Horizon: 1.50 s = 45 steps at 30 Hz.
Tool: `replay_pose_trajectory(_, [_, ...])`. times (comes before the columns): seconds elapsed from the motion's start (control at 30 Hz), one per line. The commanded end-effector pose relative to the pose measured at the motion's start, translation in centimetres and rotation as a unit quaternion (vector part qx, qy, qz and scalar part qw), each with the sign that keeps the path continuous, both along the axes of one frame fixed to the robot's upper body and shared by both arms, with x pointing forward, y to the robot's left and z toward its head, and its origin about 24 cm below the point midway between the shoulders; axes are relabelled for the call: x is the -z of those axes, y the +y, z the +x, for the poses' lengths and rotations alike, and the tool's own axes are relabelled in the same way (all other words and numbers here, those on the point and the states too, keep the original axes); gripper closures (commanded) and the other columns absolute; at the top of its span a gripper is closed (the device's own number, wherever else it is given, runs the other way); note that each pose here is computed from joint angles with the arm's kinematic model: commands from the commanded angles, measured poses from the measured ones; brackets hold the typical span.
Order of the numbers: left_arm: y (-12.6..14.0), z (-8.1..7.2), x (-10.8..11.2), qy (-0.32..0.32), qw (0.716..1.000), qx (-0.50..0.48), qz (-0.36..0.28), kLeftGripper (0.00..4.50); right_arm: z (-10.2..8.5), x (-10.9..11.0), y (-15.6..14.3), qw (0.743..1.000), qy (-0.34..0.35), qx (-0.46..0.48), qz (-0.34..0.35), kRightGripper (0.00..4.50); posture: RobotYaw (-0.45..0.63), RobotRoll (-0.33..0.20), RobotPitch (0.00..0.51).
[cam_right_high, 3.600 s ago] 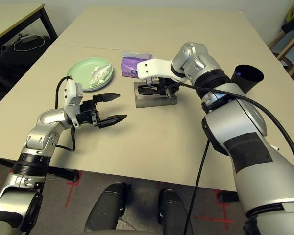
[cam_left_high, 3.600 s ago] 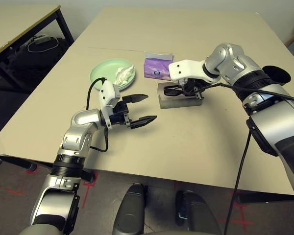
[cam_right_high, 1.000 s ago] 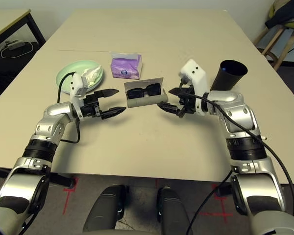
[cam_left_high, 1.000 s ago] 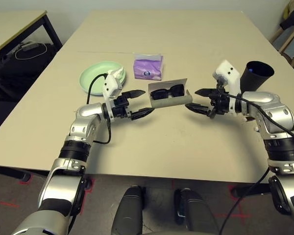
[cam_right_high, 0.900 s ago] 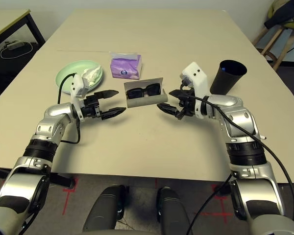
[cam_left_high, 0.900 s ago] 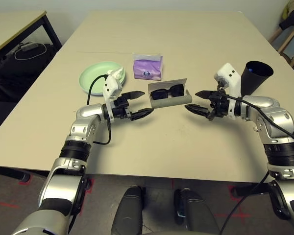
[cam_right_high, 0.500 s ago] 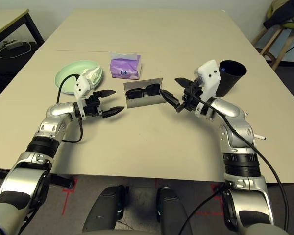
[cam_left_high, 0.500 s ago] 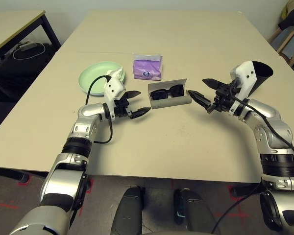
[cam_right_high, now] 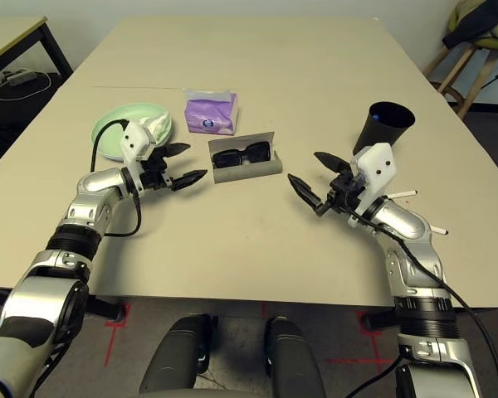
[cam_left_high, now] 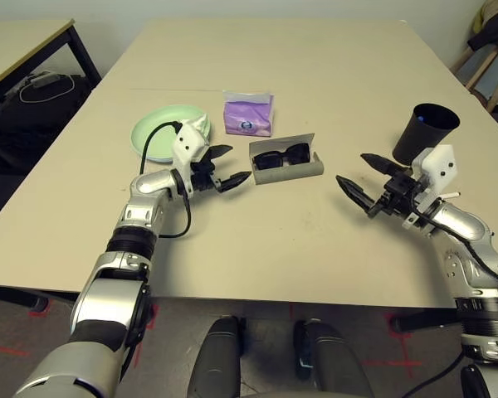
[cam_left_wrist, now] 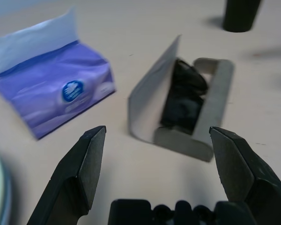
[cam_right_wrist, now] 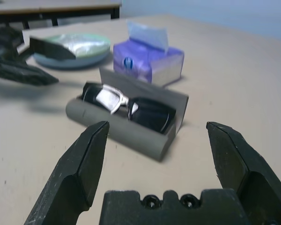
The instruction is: Organize and tidy the items on the table.
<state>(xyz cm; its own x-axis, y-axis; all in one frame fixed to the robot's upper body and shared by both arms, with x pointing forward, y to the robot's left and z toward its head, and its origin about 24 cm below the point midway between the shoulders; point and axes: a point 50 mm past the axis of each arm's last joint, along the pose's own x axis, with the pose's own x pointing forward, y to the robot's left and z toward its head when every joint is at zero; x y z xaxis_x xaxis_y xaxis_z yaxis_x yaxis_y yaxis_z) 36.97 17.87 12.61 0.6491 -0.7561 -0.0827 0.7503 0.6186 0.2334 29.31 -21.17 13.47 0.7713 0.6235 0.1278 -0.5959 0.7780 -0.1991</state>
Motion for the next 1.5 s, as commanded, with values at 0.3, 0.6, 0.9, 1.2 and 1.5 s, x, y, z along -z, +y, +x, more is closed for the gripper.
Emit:
replay_pose_trajectory(0.3, [-0.6,0.1,0.2,0.010,1.000,0.015,-0.013,0.00,-0.9,2.6,-1.8,0.998,0.058,0.003,0.026,0.02,0.09,0.000,0.118])
replay_pose_trajectory(0.6, [0.7,0.7,0.6,0.032,0.999,-0.036,0.005,1.31,-0.6,2.4,-1.7,0.998,0.049,0.005,0.032,0.00,0.08,0.000,0.119])
replay_pose_trajectory(0.9, [0.8,2.0,0.1,0.030,0.994,-0.109,0.009,4.48,-0.6,1.5,-1.1,0.999,0.033,0.002,0.031,0.00,0.07,0.000,0.125])
replay_pose_trajectory(1.2, [-1.4,3.0,-0.5,0.025,0.992,-0.127,-0.001,4.48,-0.8,0.9,-0.8,0.999,0.026,0.002,0.027,0.00,0.06,0.000,0.127])
replay_pose_trajectory(1.5, [-3.4,3.3,-0.7,0.023,0.994,-0.105,-0.009,4.48,-1.2,0.6,-0.7,0.999,0.027,0.007,0.025,0.00,0.03,0.000,0.135])
